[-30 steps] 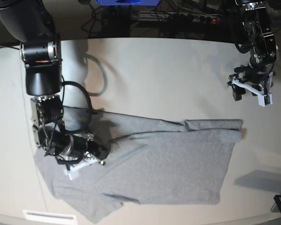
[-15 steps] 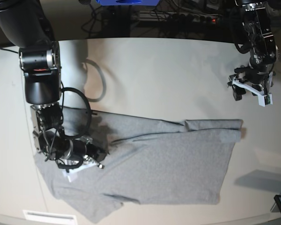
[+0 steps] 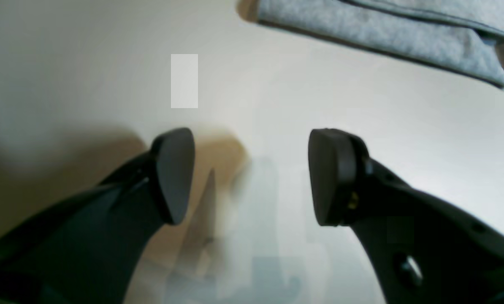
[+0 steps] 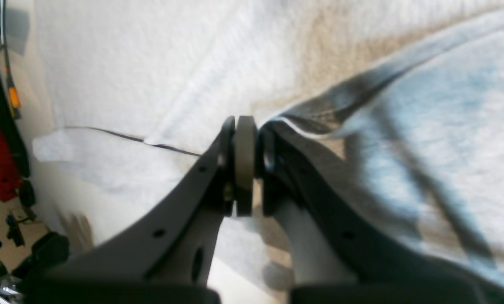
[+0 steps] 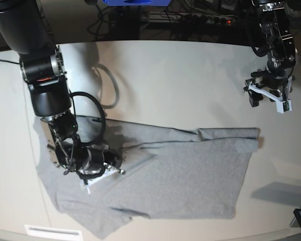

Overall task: Fold the T-shirt properly
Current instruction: 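Drag the grasped side edge with the right gripper toward the shirt's center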

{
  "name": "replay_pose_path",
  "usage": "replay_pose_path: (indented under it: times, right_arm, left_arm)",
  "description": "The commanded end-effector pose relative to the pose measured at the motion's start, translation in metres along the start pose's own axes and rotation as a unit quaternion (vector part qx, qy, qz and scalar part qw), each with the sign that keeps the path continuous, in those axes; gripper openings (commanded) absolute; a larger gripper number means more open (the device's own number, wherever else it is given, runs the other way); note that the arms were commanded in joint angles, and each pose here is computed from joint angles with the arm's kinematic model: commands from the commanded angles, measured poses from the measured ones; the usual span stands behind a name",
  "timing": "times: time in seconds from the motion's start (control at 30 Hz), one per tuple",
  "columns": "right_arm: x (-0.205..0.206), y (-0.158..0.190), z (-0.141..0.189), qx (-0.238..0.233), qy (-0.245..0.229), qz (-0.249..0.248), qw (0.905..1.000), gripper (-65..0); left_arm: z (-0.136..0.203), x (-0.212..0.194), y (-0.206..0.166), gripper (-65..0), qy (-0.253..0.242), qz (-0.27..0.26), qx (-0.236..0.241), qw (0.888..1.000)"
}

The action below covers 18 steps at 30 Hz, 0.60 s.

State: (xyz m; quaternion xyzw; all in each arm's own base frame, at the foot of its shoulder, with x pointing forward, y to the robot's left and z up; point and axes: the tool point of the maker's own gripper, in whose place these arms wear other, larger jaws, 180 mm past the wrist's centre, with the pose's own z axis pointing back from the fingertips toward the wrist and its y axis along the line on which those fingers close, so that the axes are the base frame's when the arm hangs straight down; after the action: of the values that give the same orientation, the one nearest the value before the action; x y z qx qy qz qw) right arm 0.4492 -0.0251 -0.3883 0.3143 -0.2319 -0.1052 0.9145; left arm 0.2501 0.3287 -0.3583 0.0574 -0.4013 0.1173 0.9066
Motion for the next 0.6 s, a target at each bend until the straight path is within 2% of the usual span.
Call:
replay_pose_path:
  times: [0.0,0.1,0.2,0.33,0.47,0.57]
  right_arm:
    - [0.027,0.024,0.007,0.025,-0.029,0.014,0.9992,-64.7]
    - [0.029,0.026,0.008,0.025,-0.031,0.016,0.9991,-64.3]
    - [0.036,0.028,0.011,0.025,-0.035,0.024,0.9988,-59.9]
    - [0.038,0.019,0.015,0.015,-0.039,0.029,0.9987,-60.2]
    - [0.047,0.024,0.031,0.025,-0.072,0.051,0.9958,-60.2]
    - [0.047,0.020,0.038,0.040,-0.092,0.027,0.9946,-59.8]
  left_arm:
    - [0.003,0.015,0.005,-23.3,-0.023,-0.007,0.005,1.000]
    - [0.003,0.015,0.005,-23.3,-0.023,-0.007,0.005,1.000]
    - [0.003,0.014,0.004,-23.3,-0.022,-0.007,0.004,1.000]
    - [0.002,0.015,0.002,-23.3,-0.022,-0.008,0.002,1.000]
    - [0.002,0.015,0.001,-23.3,-0.023,-0.008,0.001,1.000]
    - [0.002,0.015,0.001,-23.3,-0.023,-0.007,0.000,1.000]
